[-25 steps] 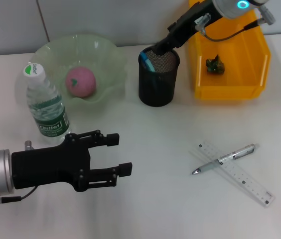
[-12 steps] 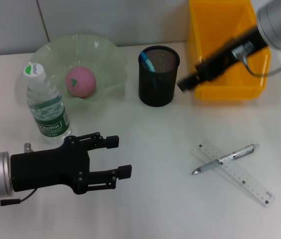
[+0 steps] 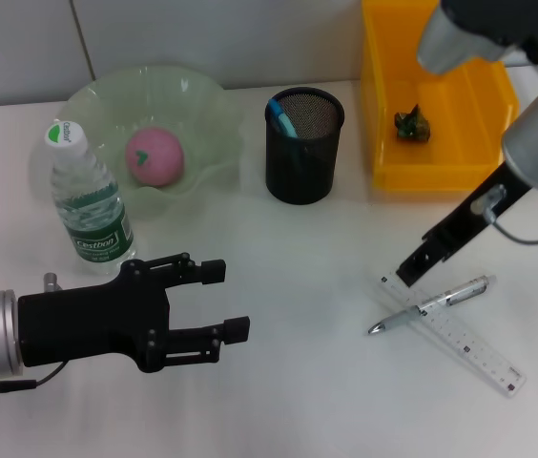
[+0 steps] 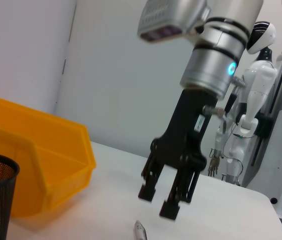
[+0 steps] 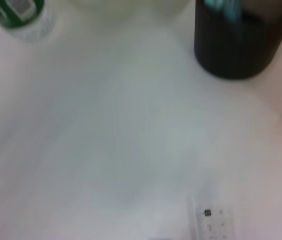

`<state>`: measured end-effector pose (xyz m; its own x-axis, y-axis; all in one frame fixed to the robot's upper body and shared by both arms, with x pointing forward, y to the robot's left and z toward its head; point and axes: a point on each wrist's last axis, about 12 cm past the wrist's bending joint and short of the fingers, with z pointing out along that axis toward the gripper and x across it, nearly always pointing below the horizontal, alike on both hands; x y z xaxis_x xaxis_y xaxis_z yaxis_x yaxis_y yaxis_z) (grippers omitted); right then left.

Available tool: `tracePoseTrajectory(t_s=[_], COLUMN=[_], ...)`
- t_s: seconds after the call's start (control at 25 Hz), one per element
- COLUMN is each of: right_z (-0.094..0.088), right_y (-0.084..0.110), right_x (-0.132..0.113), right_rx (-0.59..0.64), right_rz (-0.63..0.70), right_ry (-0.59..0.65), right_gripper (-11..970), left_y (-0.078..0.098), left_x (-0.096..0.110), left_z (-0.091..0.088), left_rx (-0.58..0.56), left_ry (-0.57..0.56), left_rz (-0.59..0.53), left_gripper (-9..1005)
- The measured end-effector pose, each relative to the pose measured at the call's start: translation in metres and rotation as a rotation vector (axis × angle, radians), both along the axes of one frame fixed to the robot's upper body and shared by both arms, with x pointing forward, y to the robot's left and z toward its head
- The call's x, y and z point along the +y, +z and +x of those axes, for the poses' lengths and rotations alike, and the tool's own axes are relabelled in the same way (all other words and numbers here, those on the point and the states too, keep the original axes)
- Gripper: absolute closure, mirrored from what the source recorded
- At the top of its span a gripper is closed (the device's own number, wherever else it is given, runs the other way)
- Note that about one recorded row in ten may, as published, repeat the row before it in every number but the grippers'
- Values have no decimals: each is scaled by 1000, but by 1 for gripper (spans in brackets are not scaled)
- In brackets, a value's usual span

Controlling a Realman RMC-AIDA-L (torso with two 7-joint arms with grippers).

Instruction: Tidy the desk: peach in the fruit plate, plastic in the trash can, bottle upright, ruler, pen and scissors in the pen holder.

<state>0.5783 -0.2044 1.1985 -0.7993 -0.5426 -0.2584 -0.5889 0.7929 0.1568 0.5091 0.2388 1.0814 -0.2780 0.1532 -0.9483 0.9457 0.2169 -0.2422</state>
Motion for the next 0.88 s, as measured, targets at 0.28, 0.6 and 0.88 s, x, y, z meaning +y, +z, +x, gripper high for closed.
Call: tracePoseTrajectory(t_s=[0.28, 0.6, 0.88], right_z=[5, 8, 12], right_y=[-23, -34, -41], right_x=[6, 12, 17], right_rx=[23, 7, -2], right_rz=[-37, -59, -66], right_ry=[5, 22, 28], right_gripper=[264, 264, 264], left_y=[2, 4, 4], left_x=[0, 0, 0], left_z=[2, 3, 2], left_rx=[-10, -7, -11], left_ry=[-6, -10, -15], left_rz=[4, 0, -2], left_gripper=[210, 211, 211])
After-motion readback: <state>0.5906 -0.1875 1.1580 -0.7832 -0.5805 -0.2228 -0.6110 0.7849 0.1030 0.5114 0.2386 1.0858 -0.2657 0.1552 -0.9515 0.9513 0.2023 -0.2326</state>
